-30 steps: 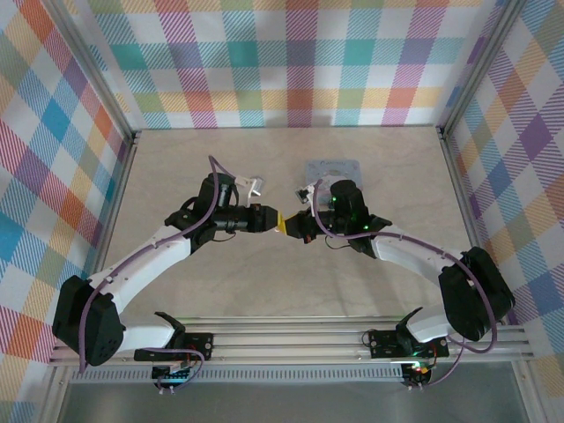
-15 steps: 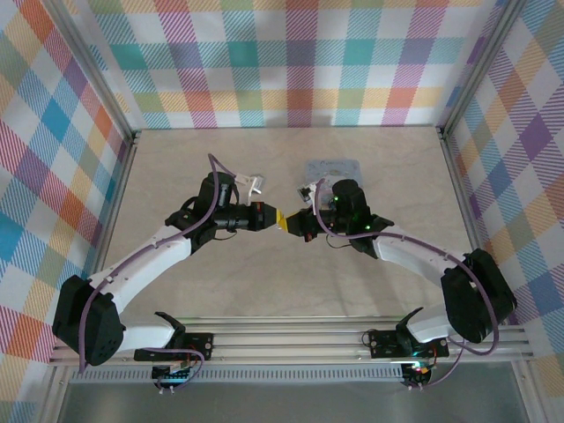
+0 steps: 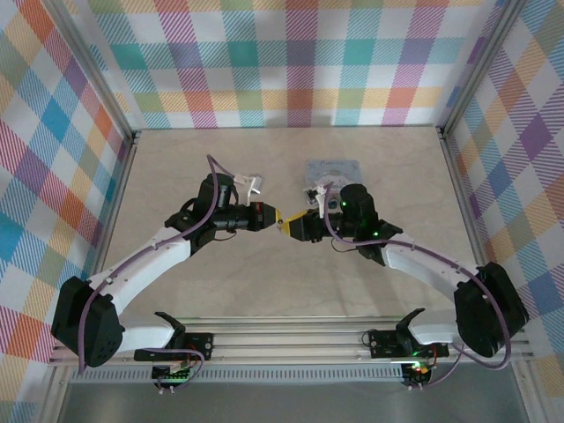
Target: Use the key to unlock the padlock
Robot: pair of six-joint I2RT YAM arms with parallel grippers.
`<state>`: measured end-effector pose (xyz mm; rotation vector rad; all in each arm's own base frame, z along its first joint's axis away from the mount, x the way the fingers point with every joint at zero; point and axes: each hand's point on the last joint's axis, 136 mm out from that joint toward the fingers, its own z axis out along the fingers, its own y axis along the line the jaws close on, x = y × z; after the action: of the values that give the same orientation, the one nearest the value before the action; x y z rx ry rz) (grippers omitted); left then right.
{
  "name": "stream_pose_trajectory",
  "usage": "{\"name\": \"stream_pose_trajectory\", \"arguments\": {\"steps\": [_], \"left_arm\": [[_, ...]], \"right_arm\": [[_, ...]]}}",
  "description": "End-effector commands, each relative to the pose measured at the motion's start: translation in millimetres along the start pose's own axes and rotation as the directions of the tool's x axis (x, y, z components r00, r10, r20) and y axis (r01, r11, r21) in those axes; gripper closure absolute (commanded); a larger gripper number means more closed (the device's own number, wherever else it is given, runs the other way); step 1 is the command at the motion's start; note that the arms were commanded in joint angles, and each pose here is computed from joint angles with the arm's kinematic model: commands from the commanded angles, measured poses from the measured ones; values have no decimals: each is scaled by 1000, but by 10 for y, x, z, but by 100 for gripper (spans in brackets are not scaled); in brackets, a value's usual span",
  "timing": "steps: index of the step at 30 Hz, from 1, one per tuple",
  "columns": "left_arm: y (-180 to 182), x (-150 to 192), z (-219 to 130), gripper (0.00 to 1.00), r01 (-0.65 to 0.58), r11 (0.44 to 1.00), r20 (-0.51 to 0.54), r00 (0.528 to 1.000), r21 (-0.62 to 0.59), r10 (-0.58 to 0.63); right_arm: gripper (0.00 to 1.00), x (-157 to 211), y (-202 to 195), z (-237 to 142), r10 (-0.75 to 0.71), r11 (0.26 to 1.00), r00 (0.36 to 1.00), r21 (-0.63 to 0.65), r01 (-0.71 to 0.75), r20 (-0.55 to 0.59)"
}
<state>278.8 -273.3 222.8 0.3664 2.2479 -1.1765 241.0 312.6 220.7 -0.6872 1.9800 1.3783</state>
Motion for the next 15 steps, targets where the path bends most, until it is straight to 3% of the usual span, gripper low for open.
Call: {"name": "stream_pose_trajectory", "arguments": {"steps": [1, 7, 15], "left_arm": [[-138, -116, -80, 100, -58, 998, 35, 998, 17, 57], [-201, -160, -100, 100, -83, 996, 27, 996, 25, 82], [-275, -159, -69, 100, -92, 994, -6, 996, 63, 93]], "right_arm": [[64, -39, 11, -107, 6, 1000, 1000, 18, -7, 27], [64, -40, -47, -117, 0, 999, 1000, 43, -1, 28], [64, -126, 72, 42, 11, 997, 1000, -71, -12, -12]]}}
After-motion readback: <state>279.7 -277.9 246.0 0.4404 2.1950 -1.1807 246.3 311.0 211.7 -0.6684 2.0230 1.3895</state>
